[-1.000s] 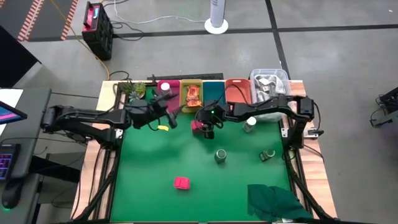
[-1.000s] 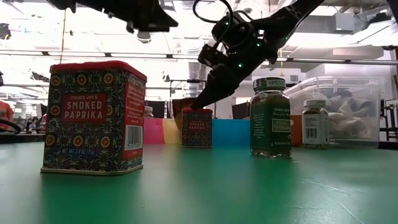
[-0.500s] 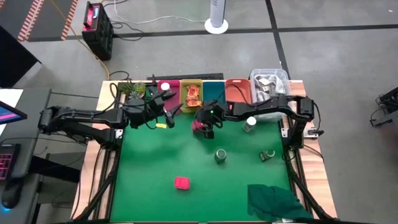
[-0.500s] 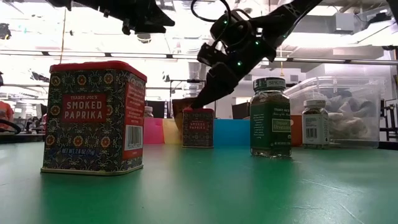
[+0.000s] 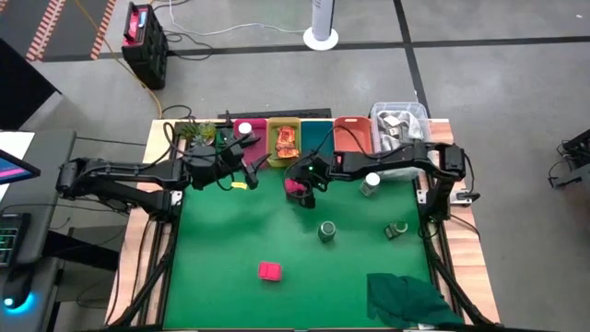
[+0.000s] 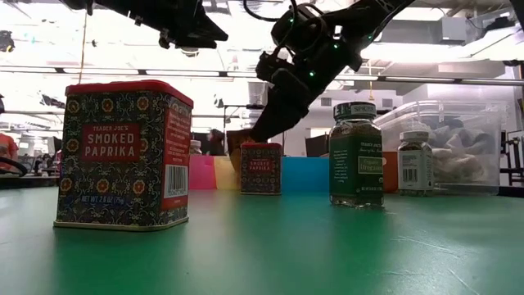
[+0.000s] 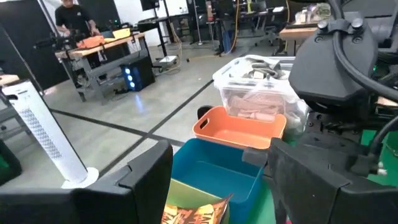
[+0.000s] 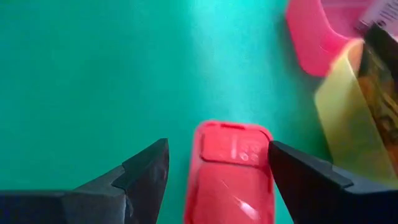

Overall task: Sort spices by type
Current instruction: Put the top center red seasoning can into the blue bin

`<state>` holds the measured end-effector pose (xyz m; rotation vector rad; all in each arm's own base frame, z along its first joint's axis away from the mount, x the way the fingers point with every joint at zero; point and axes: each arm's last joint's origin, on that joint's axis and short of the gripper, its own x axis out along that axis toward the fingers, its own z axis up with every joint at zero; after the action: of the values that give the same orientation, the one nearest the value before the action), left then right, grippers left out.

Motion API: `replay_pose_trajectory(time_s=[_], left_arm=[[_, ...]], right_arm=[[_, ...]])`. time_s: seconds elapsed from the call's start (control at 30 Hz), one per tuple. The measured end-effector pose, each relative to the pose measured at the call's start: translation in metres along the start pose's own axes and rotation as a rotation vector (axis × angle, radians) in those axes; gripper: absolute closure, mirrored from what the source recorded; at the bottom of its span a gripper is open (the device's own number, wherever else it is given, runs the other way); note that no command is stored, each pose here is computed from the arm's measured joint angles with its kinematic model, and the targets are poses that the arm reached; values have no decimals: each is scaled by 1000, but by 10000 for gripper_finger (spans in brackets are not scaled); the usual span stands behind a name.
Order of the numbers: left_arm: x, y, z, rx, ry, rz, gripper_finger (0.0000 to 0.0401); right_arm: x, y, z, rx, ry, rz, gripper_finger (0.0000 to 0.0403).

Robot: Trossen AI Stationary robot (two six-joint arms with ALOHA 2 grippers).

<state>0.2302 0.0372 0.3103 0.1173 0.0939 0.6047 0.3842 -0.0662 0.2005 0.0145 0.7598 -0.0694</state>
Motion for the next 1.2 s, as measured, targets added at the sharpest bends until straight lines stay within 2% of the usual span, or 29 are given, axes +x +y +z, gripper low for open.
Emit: replay_pose_trajectory(time_s=[0.13, 0.37, 0.67, 0.73, 1.2], left_arm=[[0, 0, 0, -4, 1, 0, 152], [0, 0, 0, 2, 3, -1, 152], [0, 0, -1, 10, 12, -2, 152], [0, 0, -1, 9, 12, -2, 152], [0, 0, -2, 12, 15, -1, 152]], right_arm=[[0, 0, -1, -10, 17, -68, 100], [0, 3, -2, -69, 27, -60, 94], [0, 4, -4, -51, 49, -57, 13], [0, 6, -4, -37, 56, -54, 6], [22, 2, -15, -27, 79, -58, 26]])
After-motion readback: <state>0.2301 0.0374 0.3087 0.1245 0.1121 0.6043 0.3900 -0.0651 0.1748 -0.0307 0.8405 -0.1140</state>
